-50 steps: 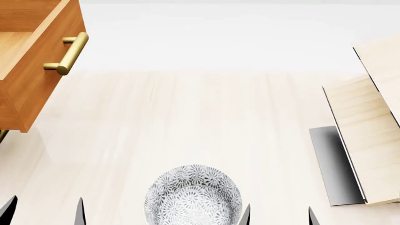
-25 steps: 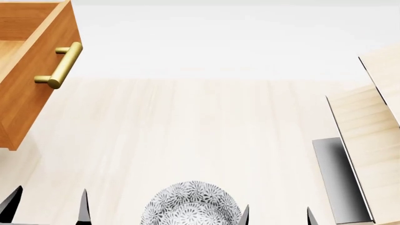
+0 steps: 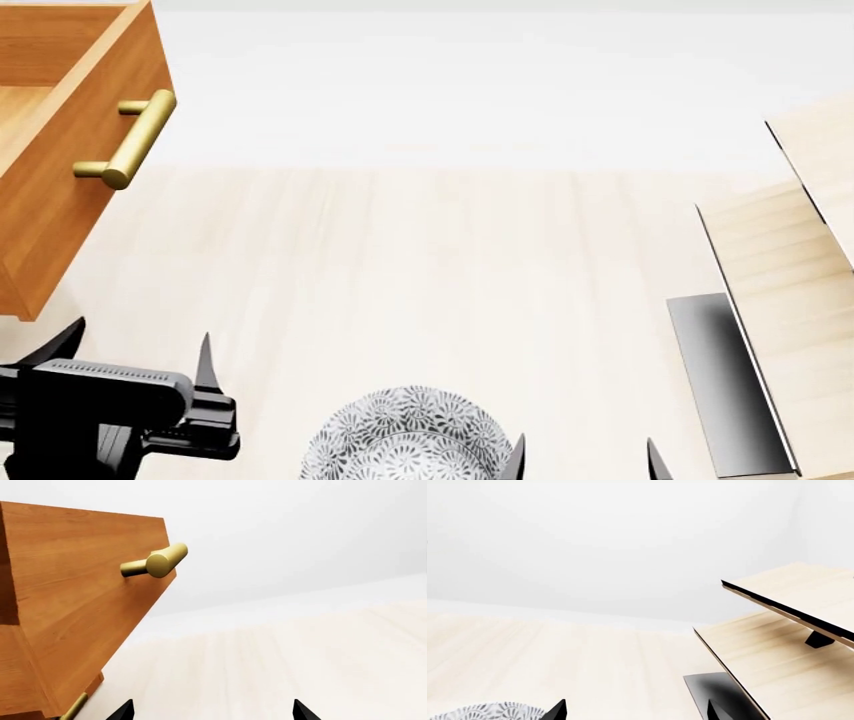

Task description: Close the top drawer of the cabinet.

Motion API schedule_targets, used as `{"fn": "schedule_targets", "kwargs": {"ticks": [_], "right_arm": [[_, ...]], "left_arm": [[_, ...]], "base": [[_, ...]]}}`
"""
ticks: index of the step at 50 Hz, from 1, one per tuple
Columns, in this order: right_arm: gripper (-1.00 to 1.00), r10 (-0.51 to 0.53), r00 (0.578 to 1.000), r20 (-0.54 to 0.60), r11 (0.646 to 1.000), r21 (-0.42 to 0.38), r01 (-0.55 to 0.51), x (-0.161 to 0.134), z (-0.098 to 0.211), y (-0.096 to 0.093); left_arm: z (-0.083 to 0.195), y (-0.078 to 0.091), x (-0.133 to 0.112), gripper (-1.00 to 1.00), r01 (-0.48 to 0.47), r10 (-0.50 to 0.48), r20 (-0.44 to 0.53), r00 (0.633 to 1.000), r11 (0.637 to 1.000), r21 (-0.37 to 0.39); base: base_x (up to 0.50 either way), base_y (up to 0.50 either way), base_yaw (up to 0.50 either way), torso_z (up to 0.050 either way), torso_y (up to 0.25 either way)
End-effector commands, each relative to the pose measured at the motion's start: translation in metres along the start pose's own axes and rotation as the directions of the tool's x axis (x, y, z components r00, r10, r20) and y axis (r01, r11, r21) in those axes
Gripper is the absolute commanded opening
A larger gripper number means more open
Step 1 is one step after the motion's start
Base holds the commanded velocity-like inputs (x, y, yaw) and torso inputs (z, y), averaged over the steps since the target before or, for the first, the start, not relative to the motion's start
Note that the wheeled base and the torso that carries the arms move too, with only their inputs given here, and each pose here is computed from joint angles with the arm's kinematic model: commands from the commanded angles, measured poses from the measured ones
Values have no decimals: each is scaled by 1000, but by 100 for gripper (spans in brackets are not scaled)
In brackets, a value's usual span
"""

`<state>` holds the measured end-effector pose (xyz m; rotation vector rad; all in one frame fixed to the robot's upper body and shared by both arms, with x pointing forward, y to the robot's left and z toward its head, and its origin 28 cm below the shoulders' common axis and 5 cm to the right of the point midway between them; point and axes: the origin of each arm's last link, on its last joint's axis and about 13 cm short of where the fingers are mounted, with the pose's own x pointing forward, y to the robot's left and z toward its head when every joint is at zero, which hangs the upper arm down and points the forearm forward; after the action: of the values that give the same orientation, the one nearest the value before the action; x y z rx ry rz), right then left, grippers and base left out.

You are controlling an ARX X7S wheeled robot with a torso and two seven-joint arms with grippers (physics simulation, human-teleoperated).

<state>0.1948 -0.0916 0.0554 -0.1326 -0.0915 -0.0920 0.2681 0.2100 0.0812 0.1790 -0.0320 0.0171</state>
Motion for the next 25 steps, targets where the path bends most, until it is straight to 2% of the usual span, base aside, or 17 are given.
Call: {"fn": "schedule_targets", "kwargs": {"ticks": [1,8,10,12,16,25], "right_arm": [[100,-1,1000,-3,1000,0,1,1,0,2],[100,-1,1000,-7,1000,-2,1,2,-2,3],[100,-1,1000,-8,1000,-2,1,2,-2,2],[100,-2,1000,-5,1000,-1,2,1,-1,2],[100,1,1000,-9,1000,-1,-1,1,-2,2],[100,2,1000,-9,1000,-1,-2,2,-3,3]], "left_arm": [[3,5,23,100,8,-8,-20,1000,1000,10],[4,0,53,100,35,-31,-41,999,994,106],[4,0,53,100,35,-31,-41,999,994,106],[2,-6,74,100,52,-39,-71,997,980,190],[-2,-11,95,100,56,-33,-102,994,972,229],[5,-17,119,100,53,-24,-121,992,968,247]], "base": [[0,0,0,0,0],[0,0,0,0,0],[0,0,0,0,0],[0,0,0,0,0],[0,0,0,0,0],[0,0,0,0,0]]}}
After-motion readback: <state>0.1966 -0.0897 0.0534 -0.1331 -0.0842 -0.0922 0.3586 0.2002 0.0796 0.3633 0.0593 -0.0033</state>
